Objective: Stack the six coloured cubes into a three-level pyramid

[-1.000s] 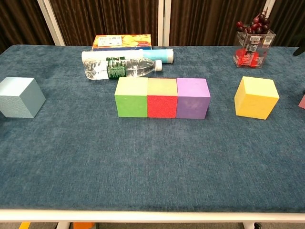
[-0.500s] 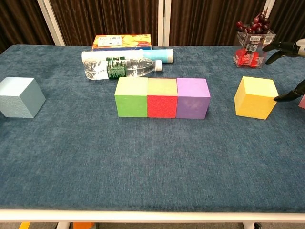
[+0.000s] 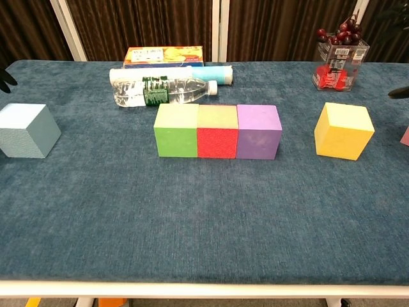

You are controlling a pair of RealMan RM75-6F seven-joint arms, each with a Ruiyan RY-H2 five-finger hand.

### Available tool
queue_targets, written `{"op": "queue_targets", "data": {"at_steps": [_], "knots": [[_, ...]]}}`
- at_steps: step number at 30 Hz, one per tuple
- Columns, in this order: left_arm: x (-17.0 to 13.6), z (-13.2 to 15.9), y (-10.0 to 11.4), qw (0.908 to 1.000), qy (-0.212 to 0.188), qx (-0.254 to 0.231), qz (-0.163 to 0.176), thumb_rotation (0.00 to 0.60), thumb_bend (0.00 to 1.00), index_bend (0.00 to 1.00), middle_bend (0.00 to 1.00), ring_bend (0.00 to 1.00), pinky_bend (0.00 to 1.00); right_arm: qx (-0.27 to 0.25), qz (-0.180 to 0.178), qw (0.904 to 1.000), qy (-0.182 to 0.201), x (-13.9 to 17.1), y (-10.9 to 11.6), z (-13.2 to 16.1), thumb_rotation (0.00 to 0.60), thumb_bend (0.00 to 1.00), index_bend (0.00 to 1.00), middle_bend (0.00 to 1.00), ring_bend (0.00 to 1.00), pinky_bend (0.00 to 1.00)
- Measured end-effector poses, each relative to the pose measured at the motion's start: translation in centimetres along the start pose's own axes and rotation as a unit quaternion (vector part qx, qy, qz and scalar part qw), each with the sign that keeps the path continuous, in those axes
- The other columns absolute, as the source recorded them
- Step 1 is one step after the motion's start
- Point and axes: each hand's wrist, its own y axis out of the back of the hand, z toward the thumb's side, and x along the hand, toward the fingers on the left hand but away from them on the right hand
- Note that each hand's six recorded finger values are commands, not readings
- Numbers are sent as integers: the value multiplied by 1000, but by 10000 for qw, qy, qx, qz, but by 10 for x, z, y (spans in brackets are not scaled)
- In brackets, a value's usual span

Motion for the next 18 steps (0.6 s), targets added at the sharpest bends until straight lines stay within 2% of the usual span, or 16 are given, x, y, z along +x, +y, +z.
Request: {"op": "queue_targets", "data": {"at_steps": [11, 18], "knots": [[10, 18, -11, 9993, -239, -147, -242, 600, 98, 177, 184, 151, 34, -54, -120, 9999, 5, -1, 13, 0, 600, 23, 0, 140, 0, 0], [11, 11, -14, 9998, -116, -92, -127, 600, 98, 222, 221, 151, 34, -86, -95, 9999, 0, -2, 13, -1, 600, 23, 0, 140, 0, 0]]}}
